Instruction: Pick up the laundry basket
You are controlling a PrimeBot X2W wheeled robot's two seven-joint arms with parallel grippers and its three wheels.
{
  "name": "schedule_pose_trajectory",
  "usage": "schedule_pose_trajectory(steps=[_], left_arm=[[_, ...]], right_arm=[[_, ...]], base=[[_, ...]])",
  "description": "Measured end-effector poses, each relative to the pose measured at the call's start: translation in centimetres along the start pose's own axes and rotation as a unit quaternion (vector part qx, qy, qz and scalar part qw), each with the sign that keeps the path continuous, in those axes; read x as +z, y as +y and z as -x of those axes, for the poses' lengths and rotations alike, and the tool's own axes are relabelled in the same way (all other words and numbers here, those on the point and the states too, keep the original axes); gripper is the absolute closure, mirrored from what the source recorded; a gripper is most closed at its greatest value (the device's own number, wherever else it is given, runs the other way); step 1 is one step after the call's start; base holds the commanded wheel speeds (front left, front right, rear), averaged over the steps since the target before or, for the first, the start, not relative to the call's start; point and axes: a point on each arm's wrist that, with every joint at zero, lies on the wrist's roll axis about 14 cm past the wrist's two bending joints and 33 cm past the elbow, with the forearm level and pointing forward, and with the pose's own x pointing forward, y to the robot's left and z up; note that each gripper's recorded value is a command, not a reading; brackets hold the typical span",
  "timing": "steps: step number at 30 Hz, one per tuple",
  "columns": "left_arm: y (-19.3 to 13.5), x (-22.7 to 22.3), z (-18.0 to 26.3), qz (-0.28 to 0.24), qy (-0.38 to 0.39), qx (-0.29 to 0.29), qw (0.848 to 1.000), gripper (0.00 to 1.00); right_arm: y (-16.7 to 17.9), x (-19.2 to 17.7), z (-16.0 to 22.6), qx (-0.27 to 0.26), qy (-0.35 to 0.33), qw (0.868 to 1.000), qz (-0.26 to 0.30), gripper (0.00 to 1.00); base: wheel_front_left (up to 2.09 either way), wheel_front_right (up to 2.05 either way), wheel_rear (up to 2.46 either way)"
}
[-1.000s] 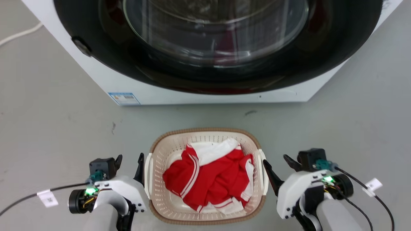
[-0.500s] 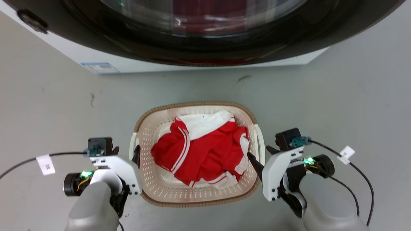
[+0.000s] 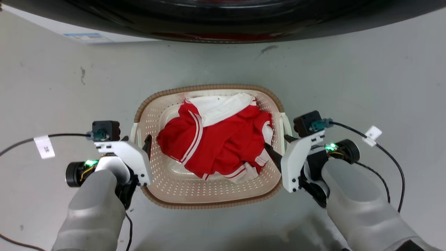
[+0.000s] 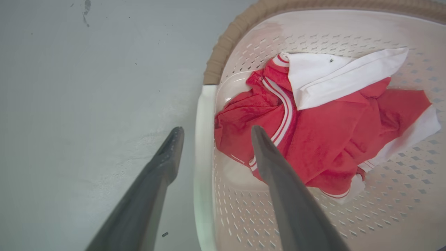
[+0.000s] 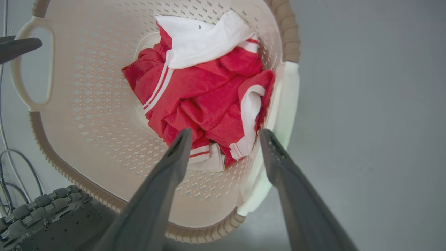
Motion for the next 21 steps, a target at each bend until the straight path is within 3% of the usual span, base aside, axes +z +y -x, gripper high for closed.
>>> schedule_pose_trajectory(steps=[10, 21], left_arm=[[0.3, -0.9, -2.4, 0.005, 0.029, -0.004, 1.000, 0.00], [-0.2, -2.5, -2.9, 0.009, 0.059, -0.012, 0.998, 0.00]], right_arm=[[-1.5, -1.0, -2.6, -0.007, 0.038, 0.999, 0.009, 0.00], [-1.4, -0.9, -3.4, -0.003, 0.034, 0.999, 0.004, 0.00]], base=[[0.00, 0.00, 0.00], [0.00, 0.00, 0.00]])
